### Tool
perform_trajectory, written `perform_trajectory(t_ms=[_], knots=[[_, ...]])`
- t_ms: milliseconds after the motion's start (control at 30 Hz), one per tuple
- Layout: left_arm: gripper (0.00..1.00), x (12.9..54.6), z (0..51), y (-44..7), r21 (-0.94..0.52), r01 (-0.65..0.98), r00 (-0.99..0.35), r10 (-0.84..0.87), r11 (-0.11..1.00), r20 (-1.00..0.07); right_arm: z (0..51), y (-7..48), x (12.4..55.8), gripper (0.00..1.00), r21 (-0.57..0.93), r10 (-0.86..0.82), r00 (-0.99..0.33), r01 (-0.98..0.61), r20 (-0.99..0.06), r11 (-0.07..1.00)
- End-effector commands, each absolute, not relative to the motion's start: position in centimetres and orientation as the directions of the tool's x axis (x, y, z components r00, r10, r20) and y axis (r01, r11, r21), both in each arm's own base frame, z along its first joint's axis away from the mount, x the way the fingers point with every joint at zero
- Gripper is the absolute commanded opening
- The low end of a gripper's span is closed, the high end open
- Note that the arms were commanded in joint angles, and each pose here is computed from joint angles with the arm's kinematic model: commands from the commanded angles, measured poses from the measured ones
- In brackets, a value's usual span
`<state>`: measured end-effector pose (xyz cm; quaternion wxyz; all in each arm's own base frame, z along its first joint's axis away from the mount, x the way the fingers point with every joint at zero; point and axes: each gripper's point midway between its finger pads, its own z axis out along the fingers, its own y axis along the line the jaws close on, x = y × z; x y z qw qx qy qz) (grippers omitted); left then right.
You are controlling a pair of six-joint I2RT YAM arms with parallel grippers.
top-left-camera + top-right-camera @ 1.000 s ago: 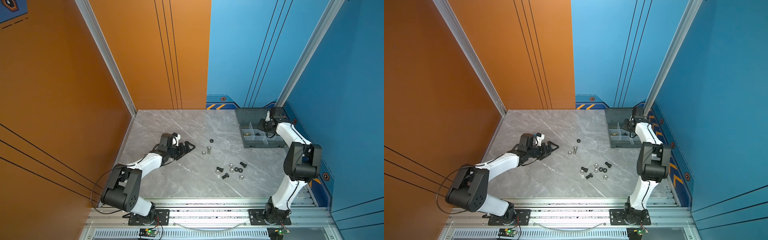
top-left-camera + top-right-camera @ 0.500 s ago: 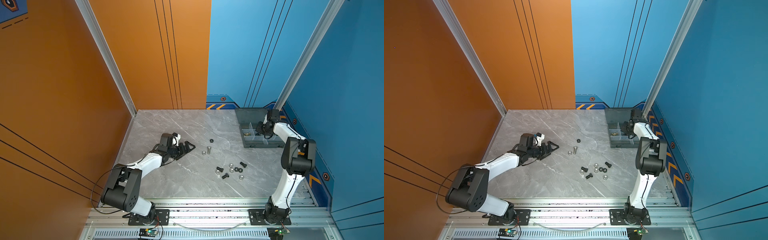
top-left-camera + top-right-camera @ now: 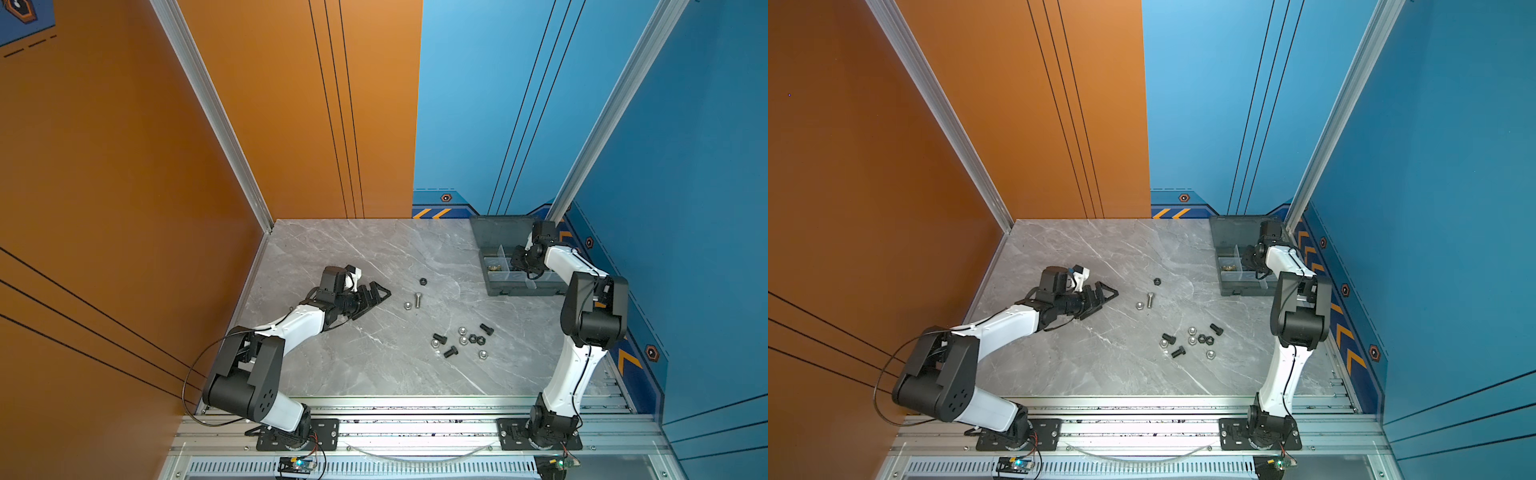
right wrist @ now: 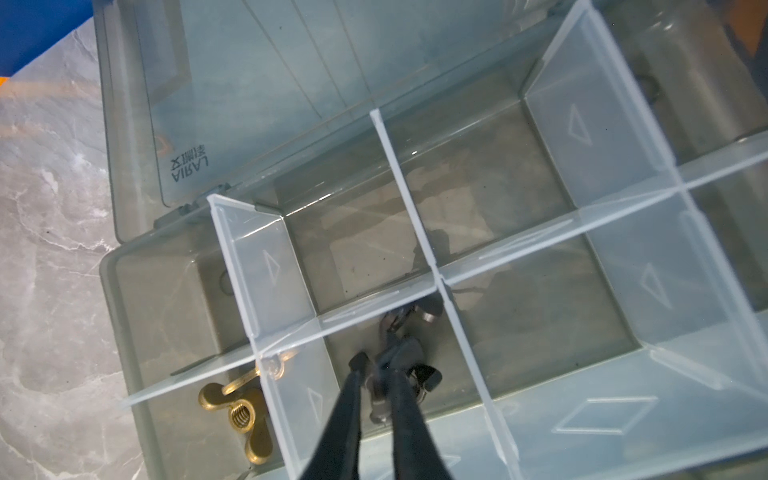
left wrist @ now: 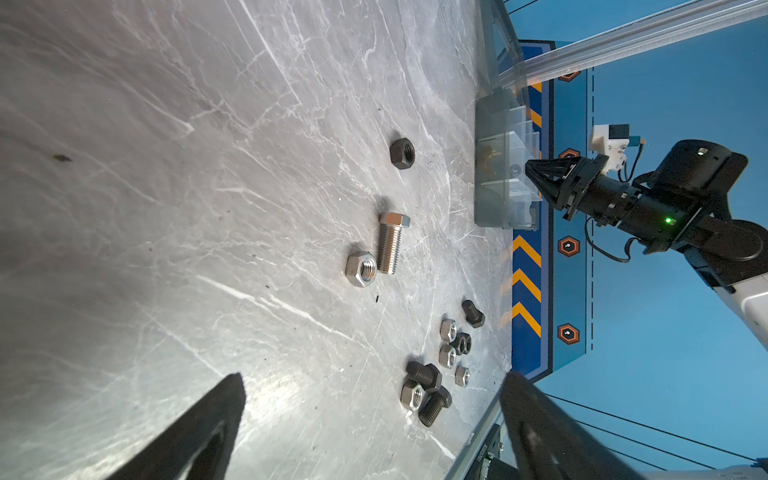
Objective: Sort the screws and nuts into containers
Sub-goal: 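Move the right gripper back over the pile to a black hex nut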
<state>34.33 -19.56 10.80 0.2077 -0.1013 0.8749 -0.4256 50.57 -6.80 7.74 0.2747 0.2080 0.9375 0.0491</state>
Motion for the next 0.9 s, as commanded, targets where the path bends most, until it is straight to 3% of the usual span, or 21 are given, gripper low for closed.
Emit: perform_trajectory(t_ms=[0, 467, 700, 867], knots=[[0.98, 34.4, 11.4, -19.6, -0.778, 0.020, -0.889, -0.344, 0.628, -0.301, 9.9, -7.2, 51.2, 0.27, 0.224, 0.424, -0.735, 0.360, -0.529, 0.905], [0.98, 33.9, 12.1, -20.0, -0.777, 0.045, -0.893, -0.323, 0.628, -0.313, 15.7, -2.6, 45.9, 0.40, 0.351, 0.423, -0.738, 0.265, -0.526, 0.898], [0.97, 33.9, 12.1, -21.1, -0.774, 0.070, -0.902, -0.292, 0.629, -0.319, 14.5, 1.6, 40.5, 0.45, 0.382, 0.414, -0.801, 0.253, -0.433, 0.889], [0.98, 33.9, 11.8, -21.3, -0.768, 0.069, -0.907, -0.280, 0.636, -0.314, 12.8, 5.4, 36.6, 0.46, 0.331, 0.293, -0.880, 0.169, -0.374, 0.928]])
